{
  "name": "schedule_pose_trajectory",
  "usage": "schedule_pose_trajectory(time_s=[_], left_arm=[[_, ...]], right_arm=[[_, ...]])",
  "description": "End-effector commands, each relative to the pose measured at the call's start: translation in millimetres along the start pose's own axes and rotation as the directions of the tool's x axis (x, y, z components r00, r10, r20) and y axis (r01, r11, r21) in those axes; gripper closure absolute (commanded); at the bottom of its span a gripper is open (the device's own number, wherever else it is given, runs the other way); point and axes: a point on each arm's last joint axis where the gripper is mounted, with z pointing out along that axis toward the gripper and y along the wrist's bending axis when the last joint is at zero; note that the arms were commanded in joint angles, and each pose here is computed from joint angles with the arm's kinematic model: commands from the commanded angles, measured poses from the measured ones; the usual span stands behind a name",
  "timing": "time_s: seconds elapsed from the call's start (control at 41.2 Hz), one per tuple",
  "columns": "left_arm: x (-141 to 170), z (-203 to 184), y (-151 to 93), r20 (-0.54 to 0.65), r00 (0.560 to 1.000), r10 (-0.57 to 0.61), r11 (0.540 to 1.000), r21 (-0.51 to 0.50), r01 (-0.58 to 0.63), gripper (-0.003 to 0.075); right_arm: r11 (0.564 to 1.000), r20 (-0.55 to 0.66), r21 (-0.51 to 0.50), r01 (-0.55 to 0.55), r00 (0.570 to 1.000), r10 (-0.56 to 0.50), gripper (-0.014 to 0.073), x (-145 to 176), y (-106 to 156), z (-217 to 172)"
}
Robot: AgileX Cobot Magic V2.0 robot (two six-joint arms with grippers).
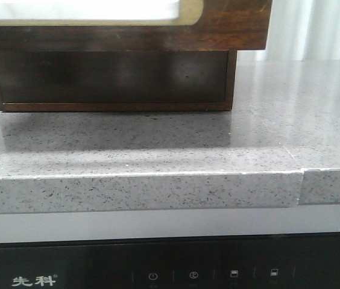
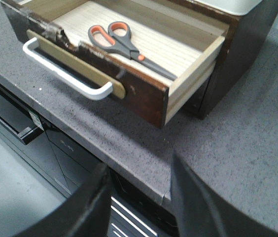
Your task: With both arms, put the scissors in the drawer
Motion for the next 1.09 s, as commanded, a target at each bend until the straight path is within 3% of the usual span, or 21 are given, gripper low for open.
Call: schedule_pose_trajectory(time_s=[0.0, 0.315, 0.388, 0.509, 0.728, 0.849, 1.067], left_arm=[[-15.2, -5.2, -0.3, 0.109, 0.994, -0.008, 1.000, 0.007, 0.007, 0.0230], [-15.4, -5.2, -0.3, 0.111, 0.994, -0.008, 1.000, 0.007, 0.007, 0.0230], [-15.4, -5.2, -0.4, 0.111, 0.994, -0.009, 1.000, 0.008, 0.009, 0.0249], [-15.4, -5.2, -0.4, 0.111, 0.994, -0.009, 1.000, 0.008, 0.009, 0.0362], [-15.4, -5.2, -0.4, 0.111, 0.994, -0.009, 1.000, 0.008, 0.009, 0.0636], [-15.6, -5.2, -0.4, 0.113, 0.994, -0.009, 1.000, 0.008, 0.009, 0.0740], [-15.6, -5.2, -0.4, 0.113, 0.994, -0.009, 1.000, 0.008, 0.009, 0.0741]], right_arm=[[1.000, 0.113, 0.016, 0.004, 0.994, -0.006, 0.0272, 1.7, 1.0, -10.7], [1.000, 0.125, 0.017, 0.006, 0.992, -0.008, 0.0275, 11.4, 2.6, -16.8], [1.000, 0.124, 0.017, 0.006, 0.992, -0.008, 0.0309, 11.5, 2.6, -16.7], [1.000, 0.124, 0.017, 0.006, 0.992, -0.008, 0.0460, 11.5, 2.6, -16.7], [1.000, 0.124, 0.017, 0.006, 0.992, -0.008, 0.0706, 11.5, 2.6, -16.7], [1.000, 0.129, 0.018, 0.006, 0.992, -0.008, 0.0712, 11.1, 2.6, -16.8], [1.000, 0.133, 0.018, 0.006, 0.991, -0.008, 0.0712, 10.7, 2.5, -16.9]])
